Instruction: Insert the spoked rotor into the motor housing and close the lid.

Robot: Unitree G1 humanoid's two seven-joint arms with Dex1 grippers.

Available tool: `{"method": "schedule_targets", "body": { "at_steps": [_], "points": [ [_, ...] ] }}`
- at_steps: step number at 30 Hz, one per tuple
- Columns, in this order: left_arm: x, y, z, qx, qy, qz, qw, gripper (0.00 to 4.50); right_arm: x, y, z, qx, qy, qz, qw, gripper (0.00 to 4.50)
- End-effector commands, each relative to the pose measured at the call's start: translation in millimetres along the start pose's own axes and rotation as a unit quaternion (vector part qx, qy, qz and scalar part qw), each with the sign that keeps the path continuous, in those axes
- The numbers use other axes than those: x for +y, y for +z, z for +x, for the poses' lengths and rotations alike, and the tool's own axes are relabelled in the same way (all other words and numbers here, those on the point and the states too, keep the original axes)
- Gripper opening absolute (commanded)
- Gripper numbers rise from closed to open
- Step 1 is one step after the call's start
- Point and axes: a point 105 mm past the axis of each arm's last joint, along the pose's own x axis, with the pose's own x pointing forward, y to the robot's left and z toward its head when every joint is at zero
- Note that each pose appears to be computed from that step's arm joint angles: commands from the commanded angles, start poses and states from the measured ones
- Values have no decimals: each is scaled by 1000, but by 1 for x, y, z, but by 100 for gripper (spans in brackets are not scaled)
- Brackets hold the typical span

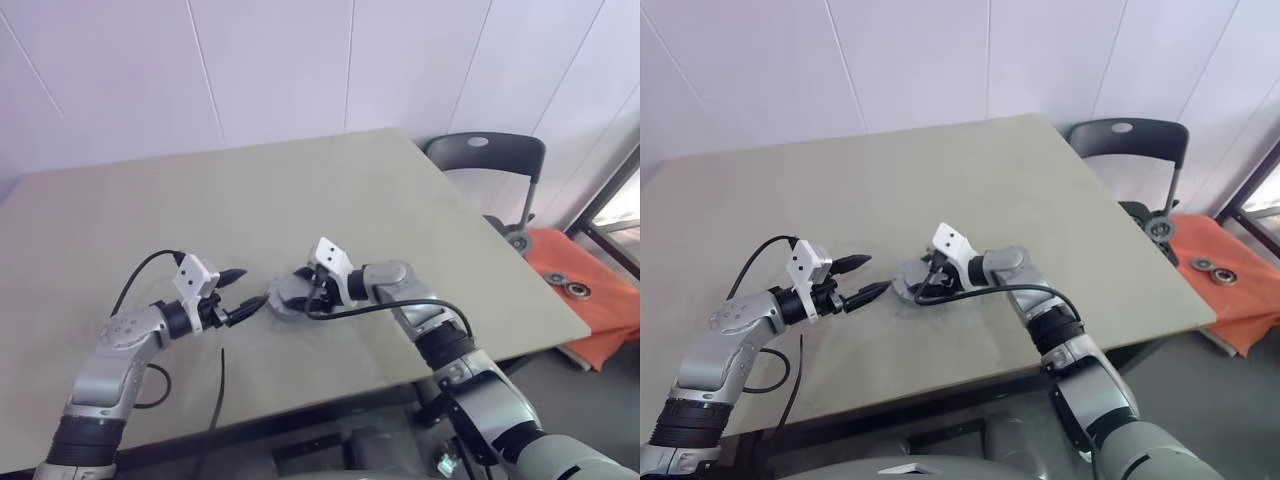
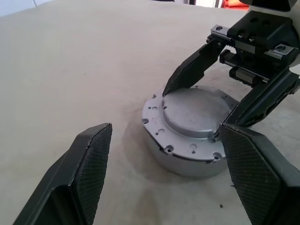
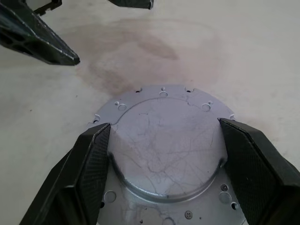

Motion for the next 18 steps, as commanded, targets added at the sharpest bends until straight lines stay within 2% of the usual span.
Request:
{"method": "schedule_targets", "body": {
  "at_steps": [1,9,18],
  "points": [
    [2,13,-2,-17,3,20,1000,388,8,4,12,-7,9,-5,1000,319],
    [2,14,0,-19,4,20,1000,388,9,4,13,-1,12,-8,1000,319],
    [1,13,0,-21,5,18,1000,388,17,-11,15,31,32,-10,999,319]
  ]
}}
